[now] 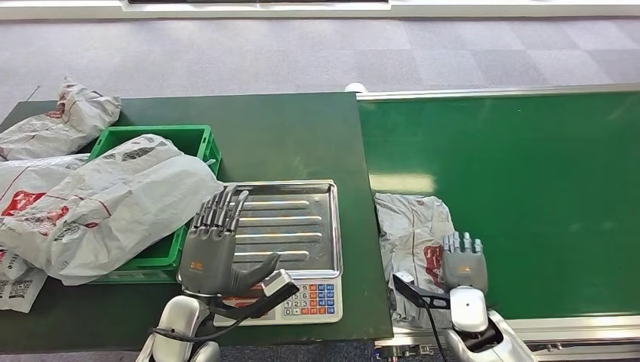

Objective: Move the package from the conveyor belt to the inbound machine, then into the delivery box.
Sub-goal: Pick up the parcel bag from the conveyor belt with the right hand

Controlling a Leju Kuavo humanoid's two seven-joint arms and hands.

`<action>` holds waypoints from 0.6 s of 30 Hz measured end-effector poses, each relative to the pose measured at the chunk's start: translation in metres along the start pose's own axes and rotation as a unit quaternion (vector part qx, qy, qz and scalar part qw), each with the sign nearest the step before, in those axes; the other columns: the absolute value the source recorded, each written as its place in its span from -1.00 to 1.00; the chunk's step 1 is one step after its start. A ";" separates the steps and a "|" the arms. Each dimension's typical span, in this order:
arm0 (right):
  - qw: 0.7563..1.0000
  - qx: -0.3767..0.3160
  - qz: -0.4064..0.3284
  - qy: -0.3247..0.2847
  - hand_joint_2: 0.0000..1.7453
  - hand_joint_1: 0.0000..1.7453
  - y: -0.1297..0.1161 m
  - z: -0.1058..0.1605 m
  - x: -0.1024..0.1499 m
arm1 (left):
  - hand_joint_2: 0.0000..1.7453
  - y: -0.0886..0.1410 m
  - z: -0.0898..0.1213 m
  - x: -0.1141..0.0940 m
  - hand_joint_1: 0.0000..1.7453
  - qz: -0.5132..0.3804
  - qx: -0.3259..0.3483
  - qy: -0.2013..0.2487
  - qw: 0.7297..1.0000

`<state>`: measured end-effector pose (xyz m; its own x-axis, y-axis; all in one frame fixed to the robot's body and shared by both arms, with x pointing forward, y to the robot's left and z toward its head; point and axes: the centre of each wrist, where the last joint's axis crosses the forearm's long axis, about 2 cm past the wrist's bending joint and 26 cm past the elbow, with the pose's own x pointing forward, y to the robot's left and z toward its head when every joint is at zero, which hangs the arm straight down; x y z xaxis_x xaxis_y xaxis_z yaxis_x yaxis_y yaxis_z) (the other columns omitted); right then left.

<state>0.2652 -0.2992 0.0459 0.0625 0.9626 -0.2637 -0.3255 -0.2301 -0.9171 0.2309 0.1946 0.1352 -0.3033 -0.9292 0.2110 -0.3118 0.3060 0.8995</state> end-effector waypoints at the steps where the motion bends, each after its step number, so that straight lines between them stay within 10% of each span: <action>1: 1.000 0.003 0.000 0.008 1.00 -1.00 0.005 0.009 -0.009 | -1.00 0.000 0.001 -0.001 -1.00 -0.001 -0.001 0.001 1.000; 5: 1.000 0.002 -0.006 0.025 1.00 -1.00 0.011 0.032 -0.029 | -1.00 0.002 0.005 -0.003 -1.00 -0.003 -0.001 0.002 1.000; 9: 0.999 0.004 -0.027 0.032 -1.00 -1.00 0.016 0.048 -0.037 | -1.00 0.002 0.007 -0.003 -1.00 -0.003 -0.005 0.002 1.000; 16: 0.988 -0.024 -0.154 0.020 -1.00 -1.00 0.029 0.070 -0.022 | -1.00 0.002 0.008 -0.003 -1.00 -0.007 -0.016 0.001 1.000; 18: 0.982 -0.037 -0.187 0.012 0.00 -1.00 0.028 0.071 -0.016 | -1.00 0.003 0.007 -0.003 -1.00 -0.010 -0.016 0.000 1.000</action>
<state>0.1880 -0.3105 0.0460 0.1875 0.9782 0.0895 -0.2067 0.1284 -0.9699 0.2247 0.1993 0.1344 -0.2966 -0.9351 0.1938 -0.2884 0.2812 0.9153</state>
